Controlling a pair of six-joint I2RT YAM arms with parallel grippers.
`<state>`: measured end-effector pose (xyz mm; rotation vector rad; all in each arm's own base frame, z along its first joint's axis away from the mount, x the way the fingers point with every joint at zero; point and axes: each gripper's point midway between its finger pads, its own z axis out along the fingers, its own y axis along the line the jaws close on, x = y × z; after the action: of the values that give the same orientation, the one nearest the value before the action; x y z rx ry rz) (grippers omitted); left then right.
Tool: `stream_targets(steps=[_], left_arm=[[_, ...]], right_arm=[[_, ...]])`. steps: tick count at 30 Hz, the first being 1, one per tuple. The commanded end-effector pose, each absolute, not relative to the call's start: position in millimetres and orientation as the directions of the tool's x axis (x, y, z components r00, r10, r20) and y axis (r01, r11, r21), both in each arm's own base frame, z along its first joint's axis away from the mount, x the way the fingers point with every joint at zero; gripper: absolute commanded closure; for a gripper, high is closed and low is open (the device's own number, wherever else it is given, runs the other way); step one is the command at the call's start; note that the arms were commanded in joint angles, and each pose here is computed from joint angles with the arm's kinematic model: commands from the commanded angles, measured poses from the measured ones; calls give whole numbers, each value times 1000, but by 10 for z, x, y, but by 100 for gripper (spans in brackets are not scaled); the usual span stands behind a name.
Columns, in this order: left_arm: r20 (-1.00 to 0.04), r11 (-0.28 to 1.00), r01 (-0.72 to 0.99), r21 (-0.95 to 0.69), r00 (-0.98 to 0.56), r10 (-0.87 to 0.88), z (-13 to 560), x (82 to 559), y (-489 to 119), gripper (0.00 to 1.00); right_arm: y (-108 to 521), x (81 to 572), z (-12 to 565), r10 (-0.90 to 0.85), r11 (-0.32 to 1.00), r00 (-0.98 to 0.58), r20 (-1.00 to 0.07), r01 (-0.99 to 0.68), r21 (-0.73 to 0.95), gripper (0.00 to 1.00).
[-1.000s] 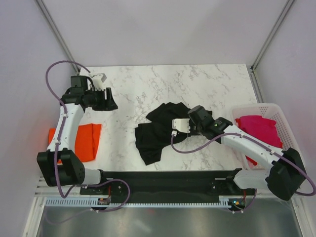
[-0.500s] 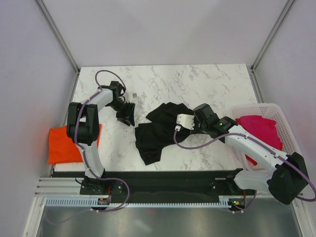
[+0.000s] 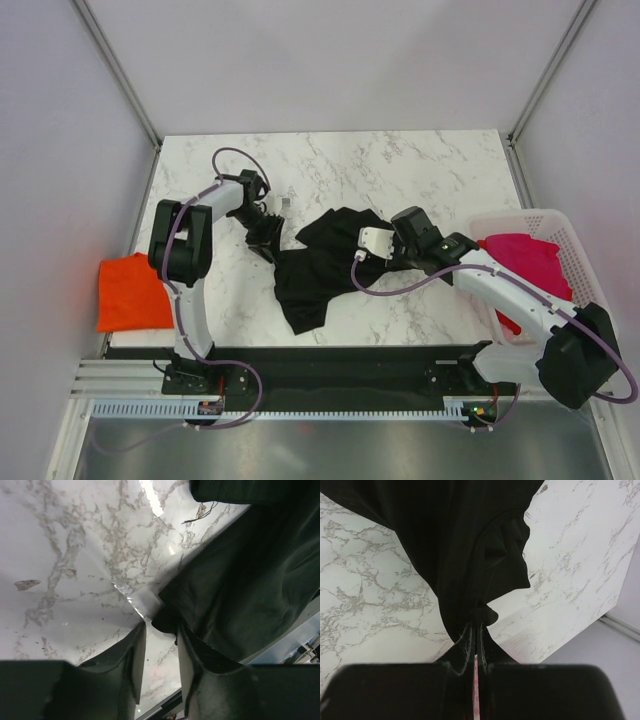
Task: Fold and stack the t-shirts
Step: Flatten the tshirt out
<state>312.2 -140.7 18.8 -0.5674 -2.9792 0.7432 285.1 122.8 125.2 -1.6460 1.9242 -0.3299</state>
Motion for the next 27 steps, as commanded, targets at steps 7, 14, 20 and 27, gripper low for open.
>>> stream_targets(steps=[7, 14, 20, 27], left_arm=[[-116, 807, 402, -433, -913, 392, 240, 3294, -1413, 98], [-445, 803, 498, -327, -831, 334, 1274, 4100, -1272, 98], [-744, 786, 606, -125, -581, 329, 2719, 4641, -1278, 98], [-807, 737, 669, -93, -485, 338, 3238, 3996, -1297, 98]], right_arm=[[1290, 3009, 1422, -945, 254, -74, -320, -782, -569, 100], [1250, 3659, 1967, -895, 415, -138, -425, -611, -675, 100], [1165, 4603, 3053, -780, 613, -141, -610, -371, -697, 100], [1278, 3760, 3471, -758, 535, 97, -645, -473, -700, 100]])
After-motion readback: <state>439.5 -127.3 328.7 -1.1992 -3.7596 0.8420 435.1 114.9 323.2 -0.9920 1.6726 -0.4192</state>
